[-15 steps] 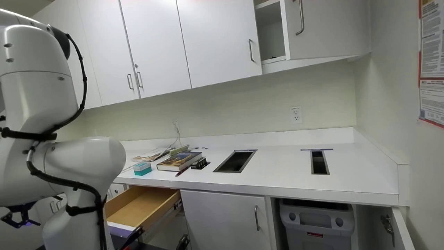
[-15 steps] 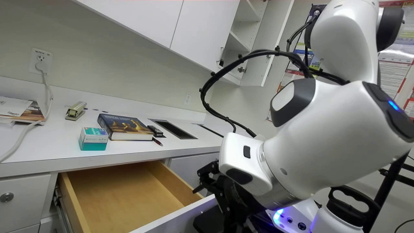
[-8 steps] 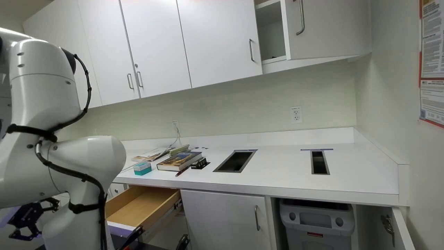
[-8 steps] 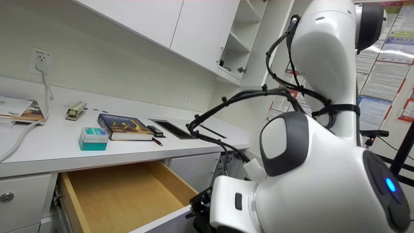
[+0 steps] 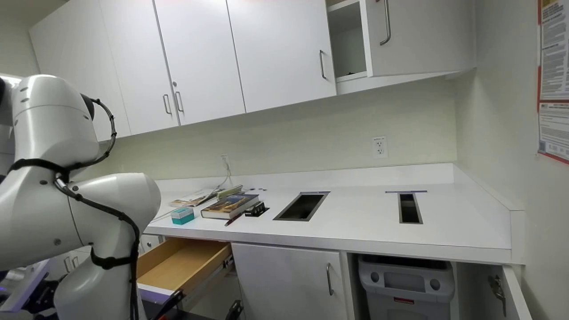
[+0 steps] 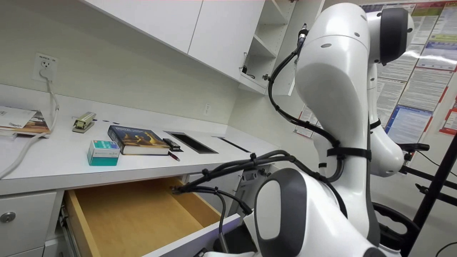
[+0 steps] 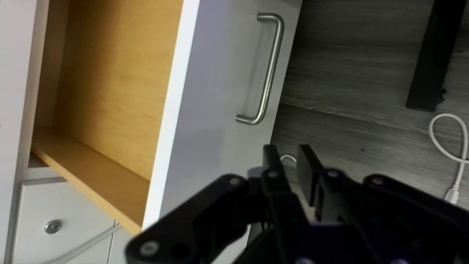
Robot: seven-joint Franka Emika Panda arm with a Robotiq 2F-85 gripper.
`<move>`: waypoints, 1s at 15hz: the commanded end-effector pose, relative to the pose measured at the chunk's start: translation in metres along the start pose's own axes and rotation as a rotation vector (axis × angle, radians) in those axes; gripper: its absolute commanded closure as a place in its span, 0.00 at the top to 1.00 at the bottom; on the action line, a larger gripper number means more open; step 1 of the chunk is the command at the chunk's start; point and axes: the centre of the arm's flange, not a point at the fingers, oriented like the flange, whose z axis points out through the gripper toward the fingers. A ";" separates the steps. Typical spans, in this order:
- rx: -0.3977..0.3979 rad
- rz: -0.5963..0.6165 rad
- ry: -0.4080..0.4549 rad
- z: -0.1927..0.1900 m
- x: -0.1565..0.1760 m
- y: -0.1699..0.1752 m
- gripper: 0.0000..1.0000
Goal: Take the pen and the box out of the drawer and put them on the counter then close the drawer
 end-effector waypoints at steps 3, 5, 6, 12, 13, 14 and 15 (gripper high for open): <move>-0.091 -0.093 0.064 0.030 0.022 0.001 0.00; -0.083 -0.074 0.043 0.027 0.014 -0.001 0.01; -0.084 -0.077 0.043 0.030 0.015 -0.001 0.01; -0.147 -0.049 0.014 0.073 0.016 0.014 0.00; -0.171 -0.050 0.001 0.087 0.015 0.020 0.00; -0.187 -0.048 0.001 0.100 0.014 0.027 0.00; -0.211 -0.053 -0.002 0.112 0.012 0.033 0.00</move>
